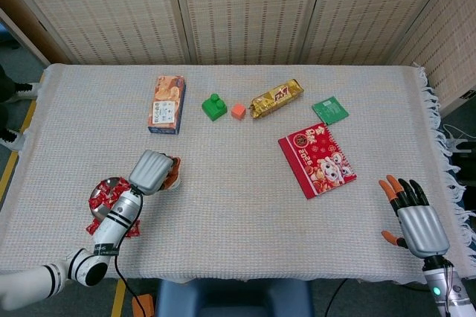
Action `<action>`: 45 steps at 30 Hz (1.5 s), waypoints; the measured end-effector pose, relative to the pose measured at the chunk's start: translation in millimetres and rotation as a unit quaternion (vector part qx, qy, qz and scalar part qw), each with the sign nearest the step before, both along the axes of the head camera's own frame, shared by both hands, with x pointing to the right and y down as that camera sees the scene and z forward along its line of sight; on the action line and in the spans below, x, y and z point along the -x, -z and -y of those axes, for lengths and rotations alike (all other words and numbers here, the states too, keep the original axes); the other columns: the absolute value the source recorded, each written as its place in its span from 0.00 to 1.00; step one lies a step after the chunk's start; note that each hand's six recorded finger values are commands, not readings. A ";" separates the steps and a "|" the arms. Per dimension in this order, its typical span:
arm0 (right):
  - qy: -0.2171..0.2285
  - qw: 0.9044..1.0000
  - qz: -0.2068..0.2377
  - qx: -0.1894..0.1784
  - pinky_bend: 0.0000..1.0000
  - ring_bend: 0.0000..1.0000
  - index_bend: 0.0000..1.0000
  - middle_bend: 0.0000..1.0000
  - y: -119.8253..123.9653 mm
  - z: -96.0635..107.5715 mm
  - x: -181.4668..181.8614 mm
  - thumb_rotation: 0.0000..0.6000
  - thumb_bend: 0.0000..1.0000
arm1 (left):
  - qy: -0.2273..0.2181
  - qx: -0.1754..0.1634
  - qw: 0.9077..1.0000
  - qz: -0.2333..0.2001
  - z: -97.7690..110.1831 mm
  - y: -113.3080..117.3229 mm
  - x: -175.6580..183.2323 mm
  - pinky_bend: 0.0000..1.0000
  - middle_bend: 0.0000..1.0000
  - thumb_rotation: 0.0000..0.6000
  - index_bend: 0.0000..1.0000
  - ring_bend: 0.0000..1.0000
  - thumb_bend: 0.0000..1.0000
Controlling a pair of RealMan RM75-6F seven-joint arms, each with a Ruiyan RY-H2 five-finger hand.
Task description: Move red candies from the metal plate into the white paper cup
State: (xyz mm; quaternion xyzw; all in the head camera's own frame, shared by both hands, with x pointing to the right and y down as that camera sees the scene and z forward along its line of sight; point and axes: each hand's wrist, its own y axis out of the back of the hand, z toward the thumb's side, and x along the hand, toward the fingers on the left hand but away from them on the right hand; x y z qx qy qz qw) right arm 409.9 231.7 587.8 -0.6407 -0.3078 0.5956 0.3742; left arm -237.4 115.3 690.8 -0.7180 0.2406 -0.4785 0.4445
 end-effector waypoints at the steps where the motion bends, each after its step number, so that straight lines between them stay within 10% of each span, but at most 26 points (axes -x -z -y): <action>1: 0.000 1.000 0.000 0.000 0.00 0.00 0.00 0.00 0.0 -0.1 0.3 1.00 0.04 | 0.000 0.001 1.000 0.001 -0.3 0.2 1.0 0.93 0.38 1.00 0.27 0.52 0.42; 14: 0.006 1.000 0.005 -0.002 0.00 0.00 0.00 0.00 1.9 -1.6 3.2 1.00 0.04 | 0.000 0.014 1.000 0.002 -6.2 9.0 8.3 0.89 0.21 1.00 0.08 0.29 0.36; 25: 0.006 1.000 0.008 -0.004 0.00 0.00 0.00 0.00 4.2 -1.8 3.2 1.00 0.04 | -0.002 0.025 1.000 0.011 -6.8 12.1 12.1 0.42 0.00 1.00 0.00 0.00 0.33; 34: 0.007 1.000 0.008 -0.002 0.00 0.00 0.00 0.00 3.7 -2.1 3.2 1.00 0.04 | -0.010 0.005 1.000 0.000 -29.4 40.3 32.7 0.45 0.00 1.00 0.00 0.01 0.33; 45: 0.030 0.999 0.030 -0.022 0.00 0.00 0.00 0.00 14.4 -6.9 15.1 1.00 0.04 | 0.069 0.043 0.996 0.024 -124.1 50.9 132.7 0.62 0.10 1.00 0.03 0.14 0.32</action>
